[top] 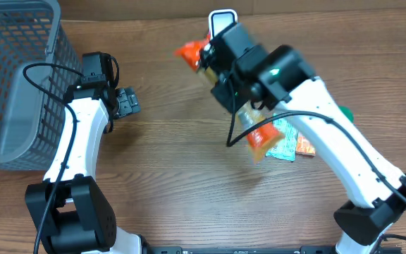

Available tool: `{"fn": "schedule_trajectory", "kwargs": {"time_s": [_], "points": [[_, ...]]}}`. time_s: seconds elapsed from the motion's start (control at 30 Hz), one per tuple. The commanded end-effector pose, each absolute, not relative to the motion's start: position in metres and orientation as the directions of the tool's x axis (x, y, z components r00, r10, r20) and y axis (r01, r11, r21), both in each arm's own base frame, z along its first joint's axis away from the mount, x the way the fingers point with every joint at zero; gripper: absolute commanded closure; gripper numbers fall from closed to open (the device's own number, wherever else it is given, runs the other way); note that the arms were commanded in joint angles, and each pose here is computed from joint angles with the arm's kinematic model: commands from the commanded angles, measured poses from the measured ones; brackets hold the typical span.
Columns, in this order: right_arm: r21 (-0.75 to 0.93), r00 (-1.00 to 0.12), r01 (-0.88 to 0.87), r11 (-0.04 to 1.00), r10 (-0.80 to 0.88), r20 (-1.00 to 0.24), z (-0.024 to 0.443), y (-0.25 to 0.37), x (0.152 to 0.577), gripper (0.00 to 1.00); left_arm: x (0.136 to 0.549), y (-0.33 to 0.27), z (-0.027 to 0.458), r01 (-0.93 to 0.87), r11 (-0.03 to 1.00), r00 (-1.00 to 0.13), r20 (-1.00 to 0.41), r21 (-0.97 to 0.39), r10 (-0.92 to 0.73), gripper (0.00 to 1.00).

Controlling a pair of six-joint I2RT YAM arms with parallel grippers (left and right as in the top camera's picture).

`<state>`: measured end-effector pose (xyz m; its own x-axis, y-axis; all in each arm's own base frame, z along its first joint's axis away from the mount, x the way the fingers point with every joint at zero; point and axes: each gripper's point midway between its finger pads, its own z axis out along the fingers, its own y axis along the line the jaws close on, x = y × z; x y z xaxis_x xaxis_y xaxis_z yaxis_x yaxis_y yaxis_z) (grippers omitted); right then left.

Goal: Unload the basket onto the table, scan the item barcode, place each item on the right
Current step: 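Lift the spaghetti pack and hold it up at the scanner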

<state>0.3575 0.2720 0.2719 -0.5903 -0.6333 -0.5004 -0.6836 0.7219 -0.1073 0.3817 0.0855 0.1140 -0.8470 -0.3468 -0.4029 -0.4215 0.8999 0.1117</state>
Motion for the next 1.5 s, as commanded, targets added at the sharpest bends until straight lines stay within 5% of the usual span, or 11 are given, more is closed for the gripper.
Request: {"fn": "schedule_trajectory", "kwargs": {"time_s": [0.0, 0.27, 0.53, 0.73, 1.07, 1.47], "points": [[-0.188, -0.520, -0.642, 0.743, -0.603, -0.605, 0.321, 0.246, 0.378, 0.97, 0.386, 0.088, 0.122, -0.407, 0.905, -0.846, -0.424, 0.124, -0.323, 0.00], [-0.382, -0.325, -0.738, 0.557, -0.788, -0.523, 0.295, 0.252, 0.422, 0.97, 0.386, 0.088, 0.122, -0.407, 0.905, -0.846, -0.424, 0.124, -0.323, 0.00], [-0.695, -0.159, -0.595, 0.403, -0.907, -0.389, 0.290, 0.266, 0.493, 0.97, 0.386, 0.088, 0.122, -0.407, 0.905, -0.846, -0.424, 0.124, -0.323, 0.00], [-0.827, 0.014, -0.539, 0.159, -0.980, -0.197, 0.276, 0.283, 0.528, 0.97, 0.386, 0.088, 0.122, -0.407, 0.905, -0.846, -0.424, 0.124, -0.323, 0.00], [-0.917, 0.071, -0.256, 0.305, -0.941, -0.332, 0.282, 0.321, 0.595, 0.97, 0.386, 0.088, 0.122, -0.407, 0.905, -0.846, -0.424, 0.124, -0.323, 0.00], [-0.966, 0.176, -0.010, 0.258, -0.950, -0.256, 0.264, 0.346, 0.628, 0.97, 0.386, 0.088, 0.122, -0.407, 0.905, -0.846, -0.424, 0.124, -0.322, 0.00]]}}
